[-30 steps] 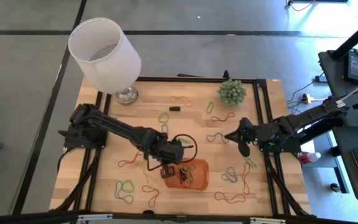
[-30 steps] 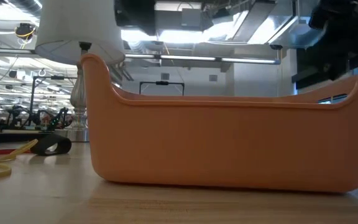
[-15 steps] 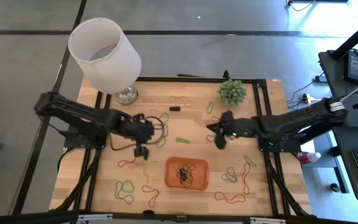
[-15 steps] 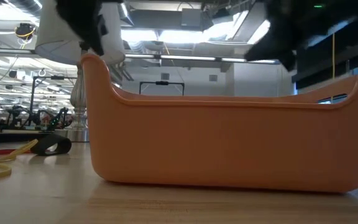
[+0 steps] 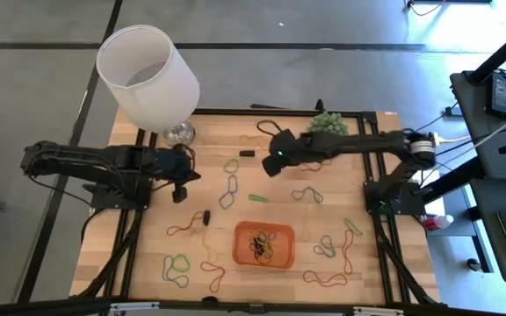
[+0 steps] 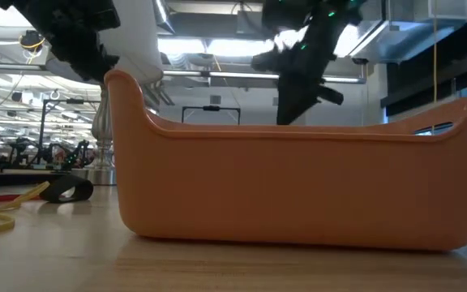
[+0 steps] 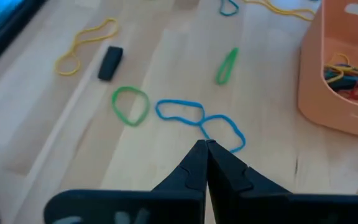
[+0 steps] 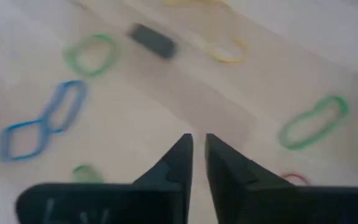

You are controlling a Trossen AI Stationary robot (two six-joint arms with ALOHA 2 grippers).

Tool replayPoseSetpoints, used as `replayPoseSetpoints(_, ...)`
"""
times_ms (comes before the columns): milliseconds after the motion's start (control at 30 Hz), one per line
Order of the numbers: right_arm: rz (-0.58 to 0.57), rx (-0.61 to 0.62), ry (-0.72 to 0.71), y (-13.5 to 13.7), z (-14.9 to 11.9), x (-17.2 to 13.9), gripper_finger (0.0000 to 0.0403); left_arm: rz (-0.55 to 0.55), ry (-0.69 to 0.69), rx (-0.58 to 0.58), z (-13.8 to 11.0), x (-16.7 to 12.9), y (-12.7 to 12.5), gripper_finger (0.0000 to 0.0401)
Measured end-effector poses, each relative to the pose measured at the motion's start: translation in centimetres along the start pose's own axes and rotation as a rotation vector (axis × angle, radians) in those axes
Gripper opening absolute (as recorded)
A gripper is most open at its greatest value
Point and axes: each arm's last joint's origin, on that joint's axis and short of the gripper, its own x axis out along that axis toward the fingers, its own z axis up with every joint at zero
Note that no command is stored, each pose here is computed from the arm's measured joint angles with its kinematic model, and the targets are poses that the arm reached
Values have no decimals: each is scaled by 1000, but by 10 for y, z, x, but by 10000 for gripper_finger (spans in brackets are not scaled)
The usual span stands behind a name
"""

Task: Pick and place rubber bands into bin
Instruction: Put the green rubber band into the orange bin

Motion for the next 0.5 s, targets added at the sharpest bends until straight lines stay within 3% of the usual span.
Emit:
replayPoseSetpoints(233, -169, 119, 104, -19, 26, 40, 111, 6, -9, -60, -2, -2, 3, 2)
replayPoseSetpoints(500, -285, 247, 221, -44, 27, 76, 146, -3, -7, -86, -2, -2, 2, 2)
